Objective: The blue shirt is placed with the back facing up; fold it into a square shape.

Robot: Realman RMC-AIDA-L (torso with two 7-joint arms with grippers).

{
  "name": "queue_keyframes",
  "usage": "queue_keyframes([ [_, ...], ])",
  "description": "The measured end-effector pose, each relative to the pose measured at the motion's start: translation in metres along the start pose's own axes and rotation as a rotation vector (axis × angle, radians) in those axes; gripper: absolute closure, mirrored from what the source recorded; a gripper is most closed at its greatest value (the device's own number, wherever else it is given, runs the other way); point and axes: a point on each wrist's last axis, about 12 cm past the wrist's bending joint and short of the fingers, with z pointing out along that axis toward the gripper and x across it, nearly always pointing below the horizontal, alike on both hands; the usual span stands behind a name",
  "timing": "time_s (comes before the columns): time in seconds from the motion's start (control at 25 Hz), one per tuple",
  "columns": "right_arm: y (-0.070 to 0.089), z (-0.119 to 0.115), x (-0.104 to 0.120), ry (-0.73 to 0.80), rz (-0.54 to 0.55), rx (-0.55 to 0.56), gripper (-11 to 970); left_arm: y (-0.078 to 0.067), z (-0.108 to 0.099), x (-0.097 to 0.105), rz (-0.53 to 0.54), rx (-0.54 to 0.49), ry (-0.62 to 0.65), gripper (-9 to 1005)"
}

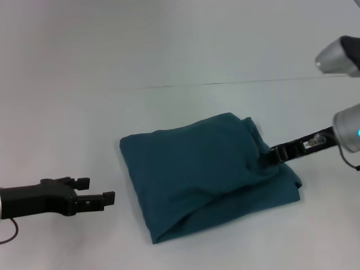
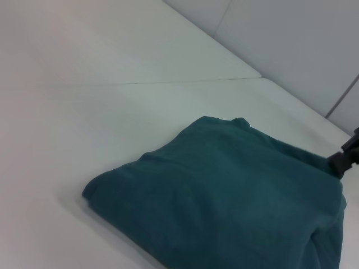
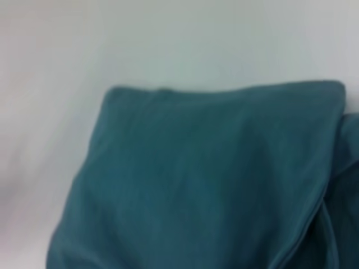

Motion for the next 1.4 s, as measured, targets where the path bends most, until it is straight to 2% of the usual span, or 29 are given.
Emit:
queue_keyframes([
  [0.24,-0.006,-0.024,0.005,-0.133,0.038,-0.066,954,0.000,0.000,0.001,0.005,0.000,0.000,45],
  [0.6,-0.004,-0.048,0.010,-0.250,0.013,-0.178,954,0.000,0.001,0.000,0.010,0.002,0.000,46],
  [0.8,-0.019,-0.054,0.025,-0.261,0.053,-0.150,954,0.000,0.001,0.000,0.015,-0.001,-0.001,46],
  [1.0,-0.041,-0.059,0.038,-0.287,0.093,-0.124,955,0.000,0.003,0.000,0.018,0.000,0.001,46],
  [1.16,-0.054,-0.055,0.045,-0.280,0.099,-0.091,955,0.001,0.005,0.000,0.023,0.004,0.003,46],
  [1.4,-0.064,-0.042,0.044,-0.229,0.068,-0.006,955,0.001,0.006,0.002,0.018,0.006,0.005,46],
])
